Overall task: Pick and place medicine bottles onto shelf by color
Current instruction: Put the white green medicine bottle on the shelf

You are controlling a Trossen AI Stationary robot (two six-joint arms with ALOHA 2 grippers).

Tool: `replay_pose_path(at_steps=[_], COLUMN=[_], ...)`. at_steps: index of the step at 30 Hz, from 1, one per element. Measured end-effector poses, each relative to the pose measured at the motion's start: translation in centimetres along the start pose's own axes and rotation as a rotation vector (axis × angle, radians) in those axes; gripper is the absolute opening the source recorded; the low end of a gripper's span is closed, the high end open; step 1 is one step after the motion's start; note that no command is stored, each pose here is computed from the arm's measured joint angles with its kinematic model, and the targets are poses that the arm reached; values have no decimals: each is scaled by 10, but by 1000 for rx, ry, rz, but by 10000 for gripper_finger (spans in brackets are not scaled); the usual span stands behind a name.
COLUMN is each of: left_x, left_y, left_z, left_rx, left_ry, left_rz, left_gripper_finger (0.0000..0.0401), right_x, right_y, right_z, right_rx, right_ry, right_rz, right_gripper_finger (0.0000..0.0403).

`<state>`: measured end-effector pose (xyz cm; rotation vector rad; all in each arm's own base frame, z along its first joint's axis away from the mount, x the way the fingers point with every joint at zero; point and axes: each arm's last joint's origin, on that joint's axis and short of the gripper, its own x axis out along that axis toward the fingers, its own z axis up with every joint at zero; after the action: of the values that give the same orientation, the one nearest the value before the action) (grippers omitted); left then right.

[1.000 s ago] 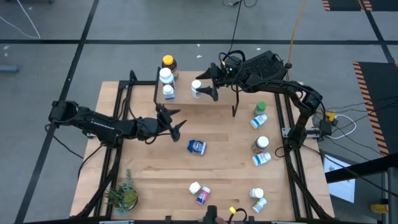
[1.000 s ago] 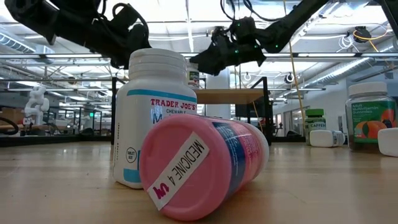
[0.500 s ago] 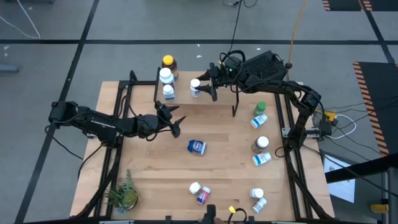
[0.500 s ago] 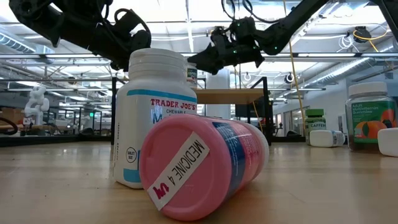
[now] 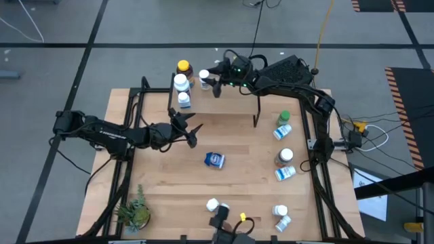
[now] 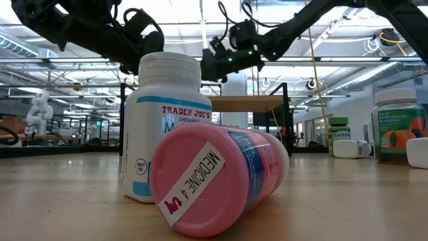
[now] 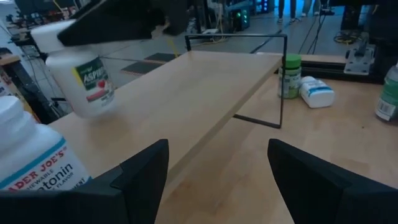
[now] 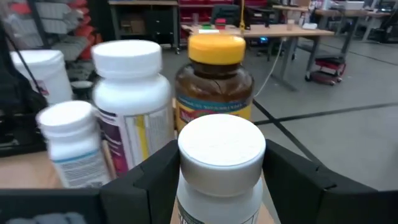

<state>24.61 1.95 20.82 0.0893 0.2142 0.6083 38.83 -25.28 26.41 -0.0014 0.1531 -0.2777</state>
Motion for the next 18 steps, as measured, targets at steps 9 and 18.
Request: replay_pose_path(at_steps=[9,18], left_x=[2,2], left_y=[4,4], left_z=[1,2], left_rx=[7,4], left_ry=[-11,-15], left_rz=[16,16], left_gripper_finger=[274,273], right_x=[0,0], right_y=[-1,-1], right_z=[2,1], right_rx=[-22,-1], right_ry=[-3,2], right_rz=[-48,-69], right_gripper_finger=[203,203])
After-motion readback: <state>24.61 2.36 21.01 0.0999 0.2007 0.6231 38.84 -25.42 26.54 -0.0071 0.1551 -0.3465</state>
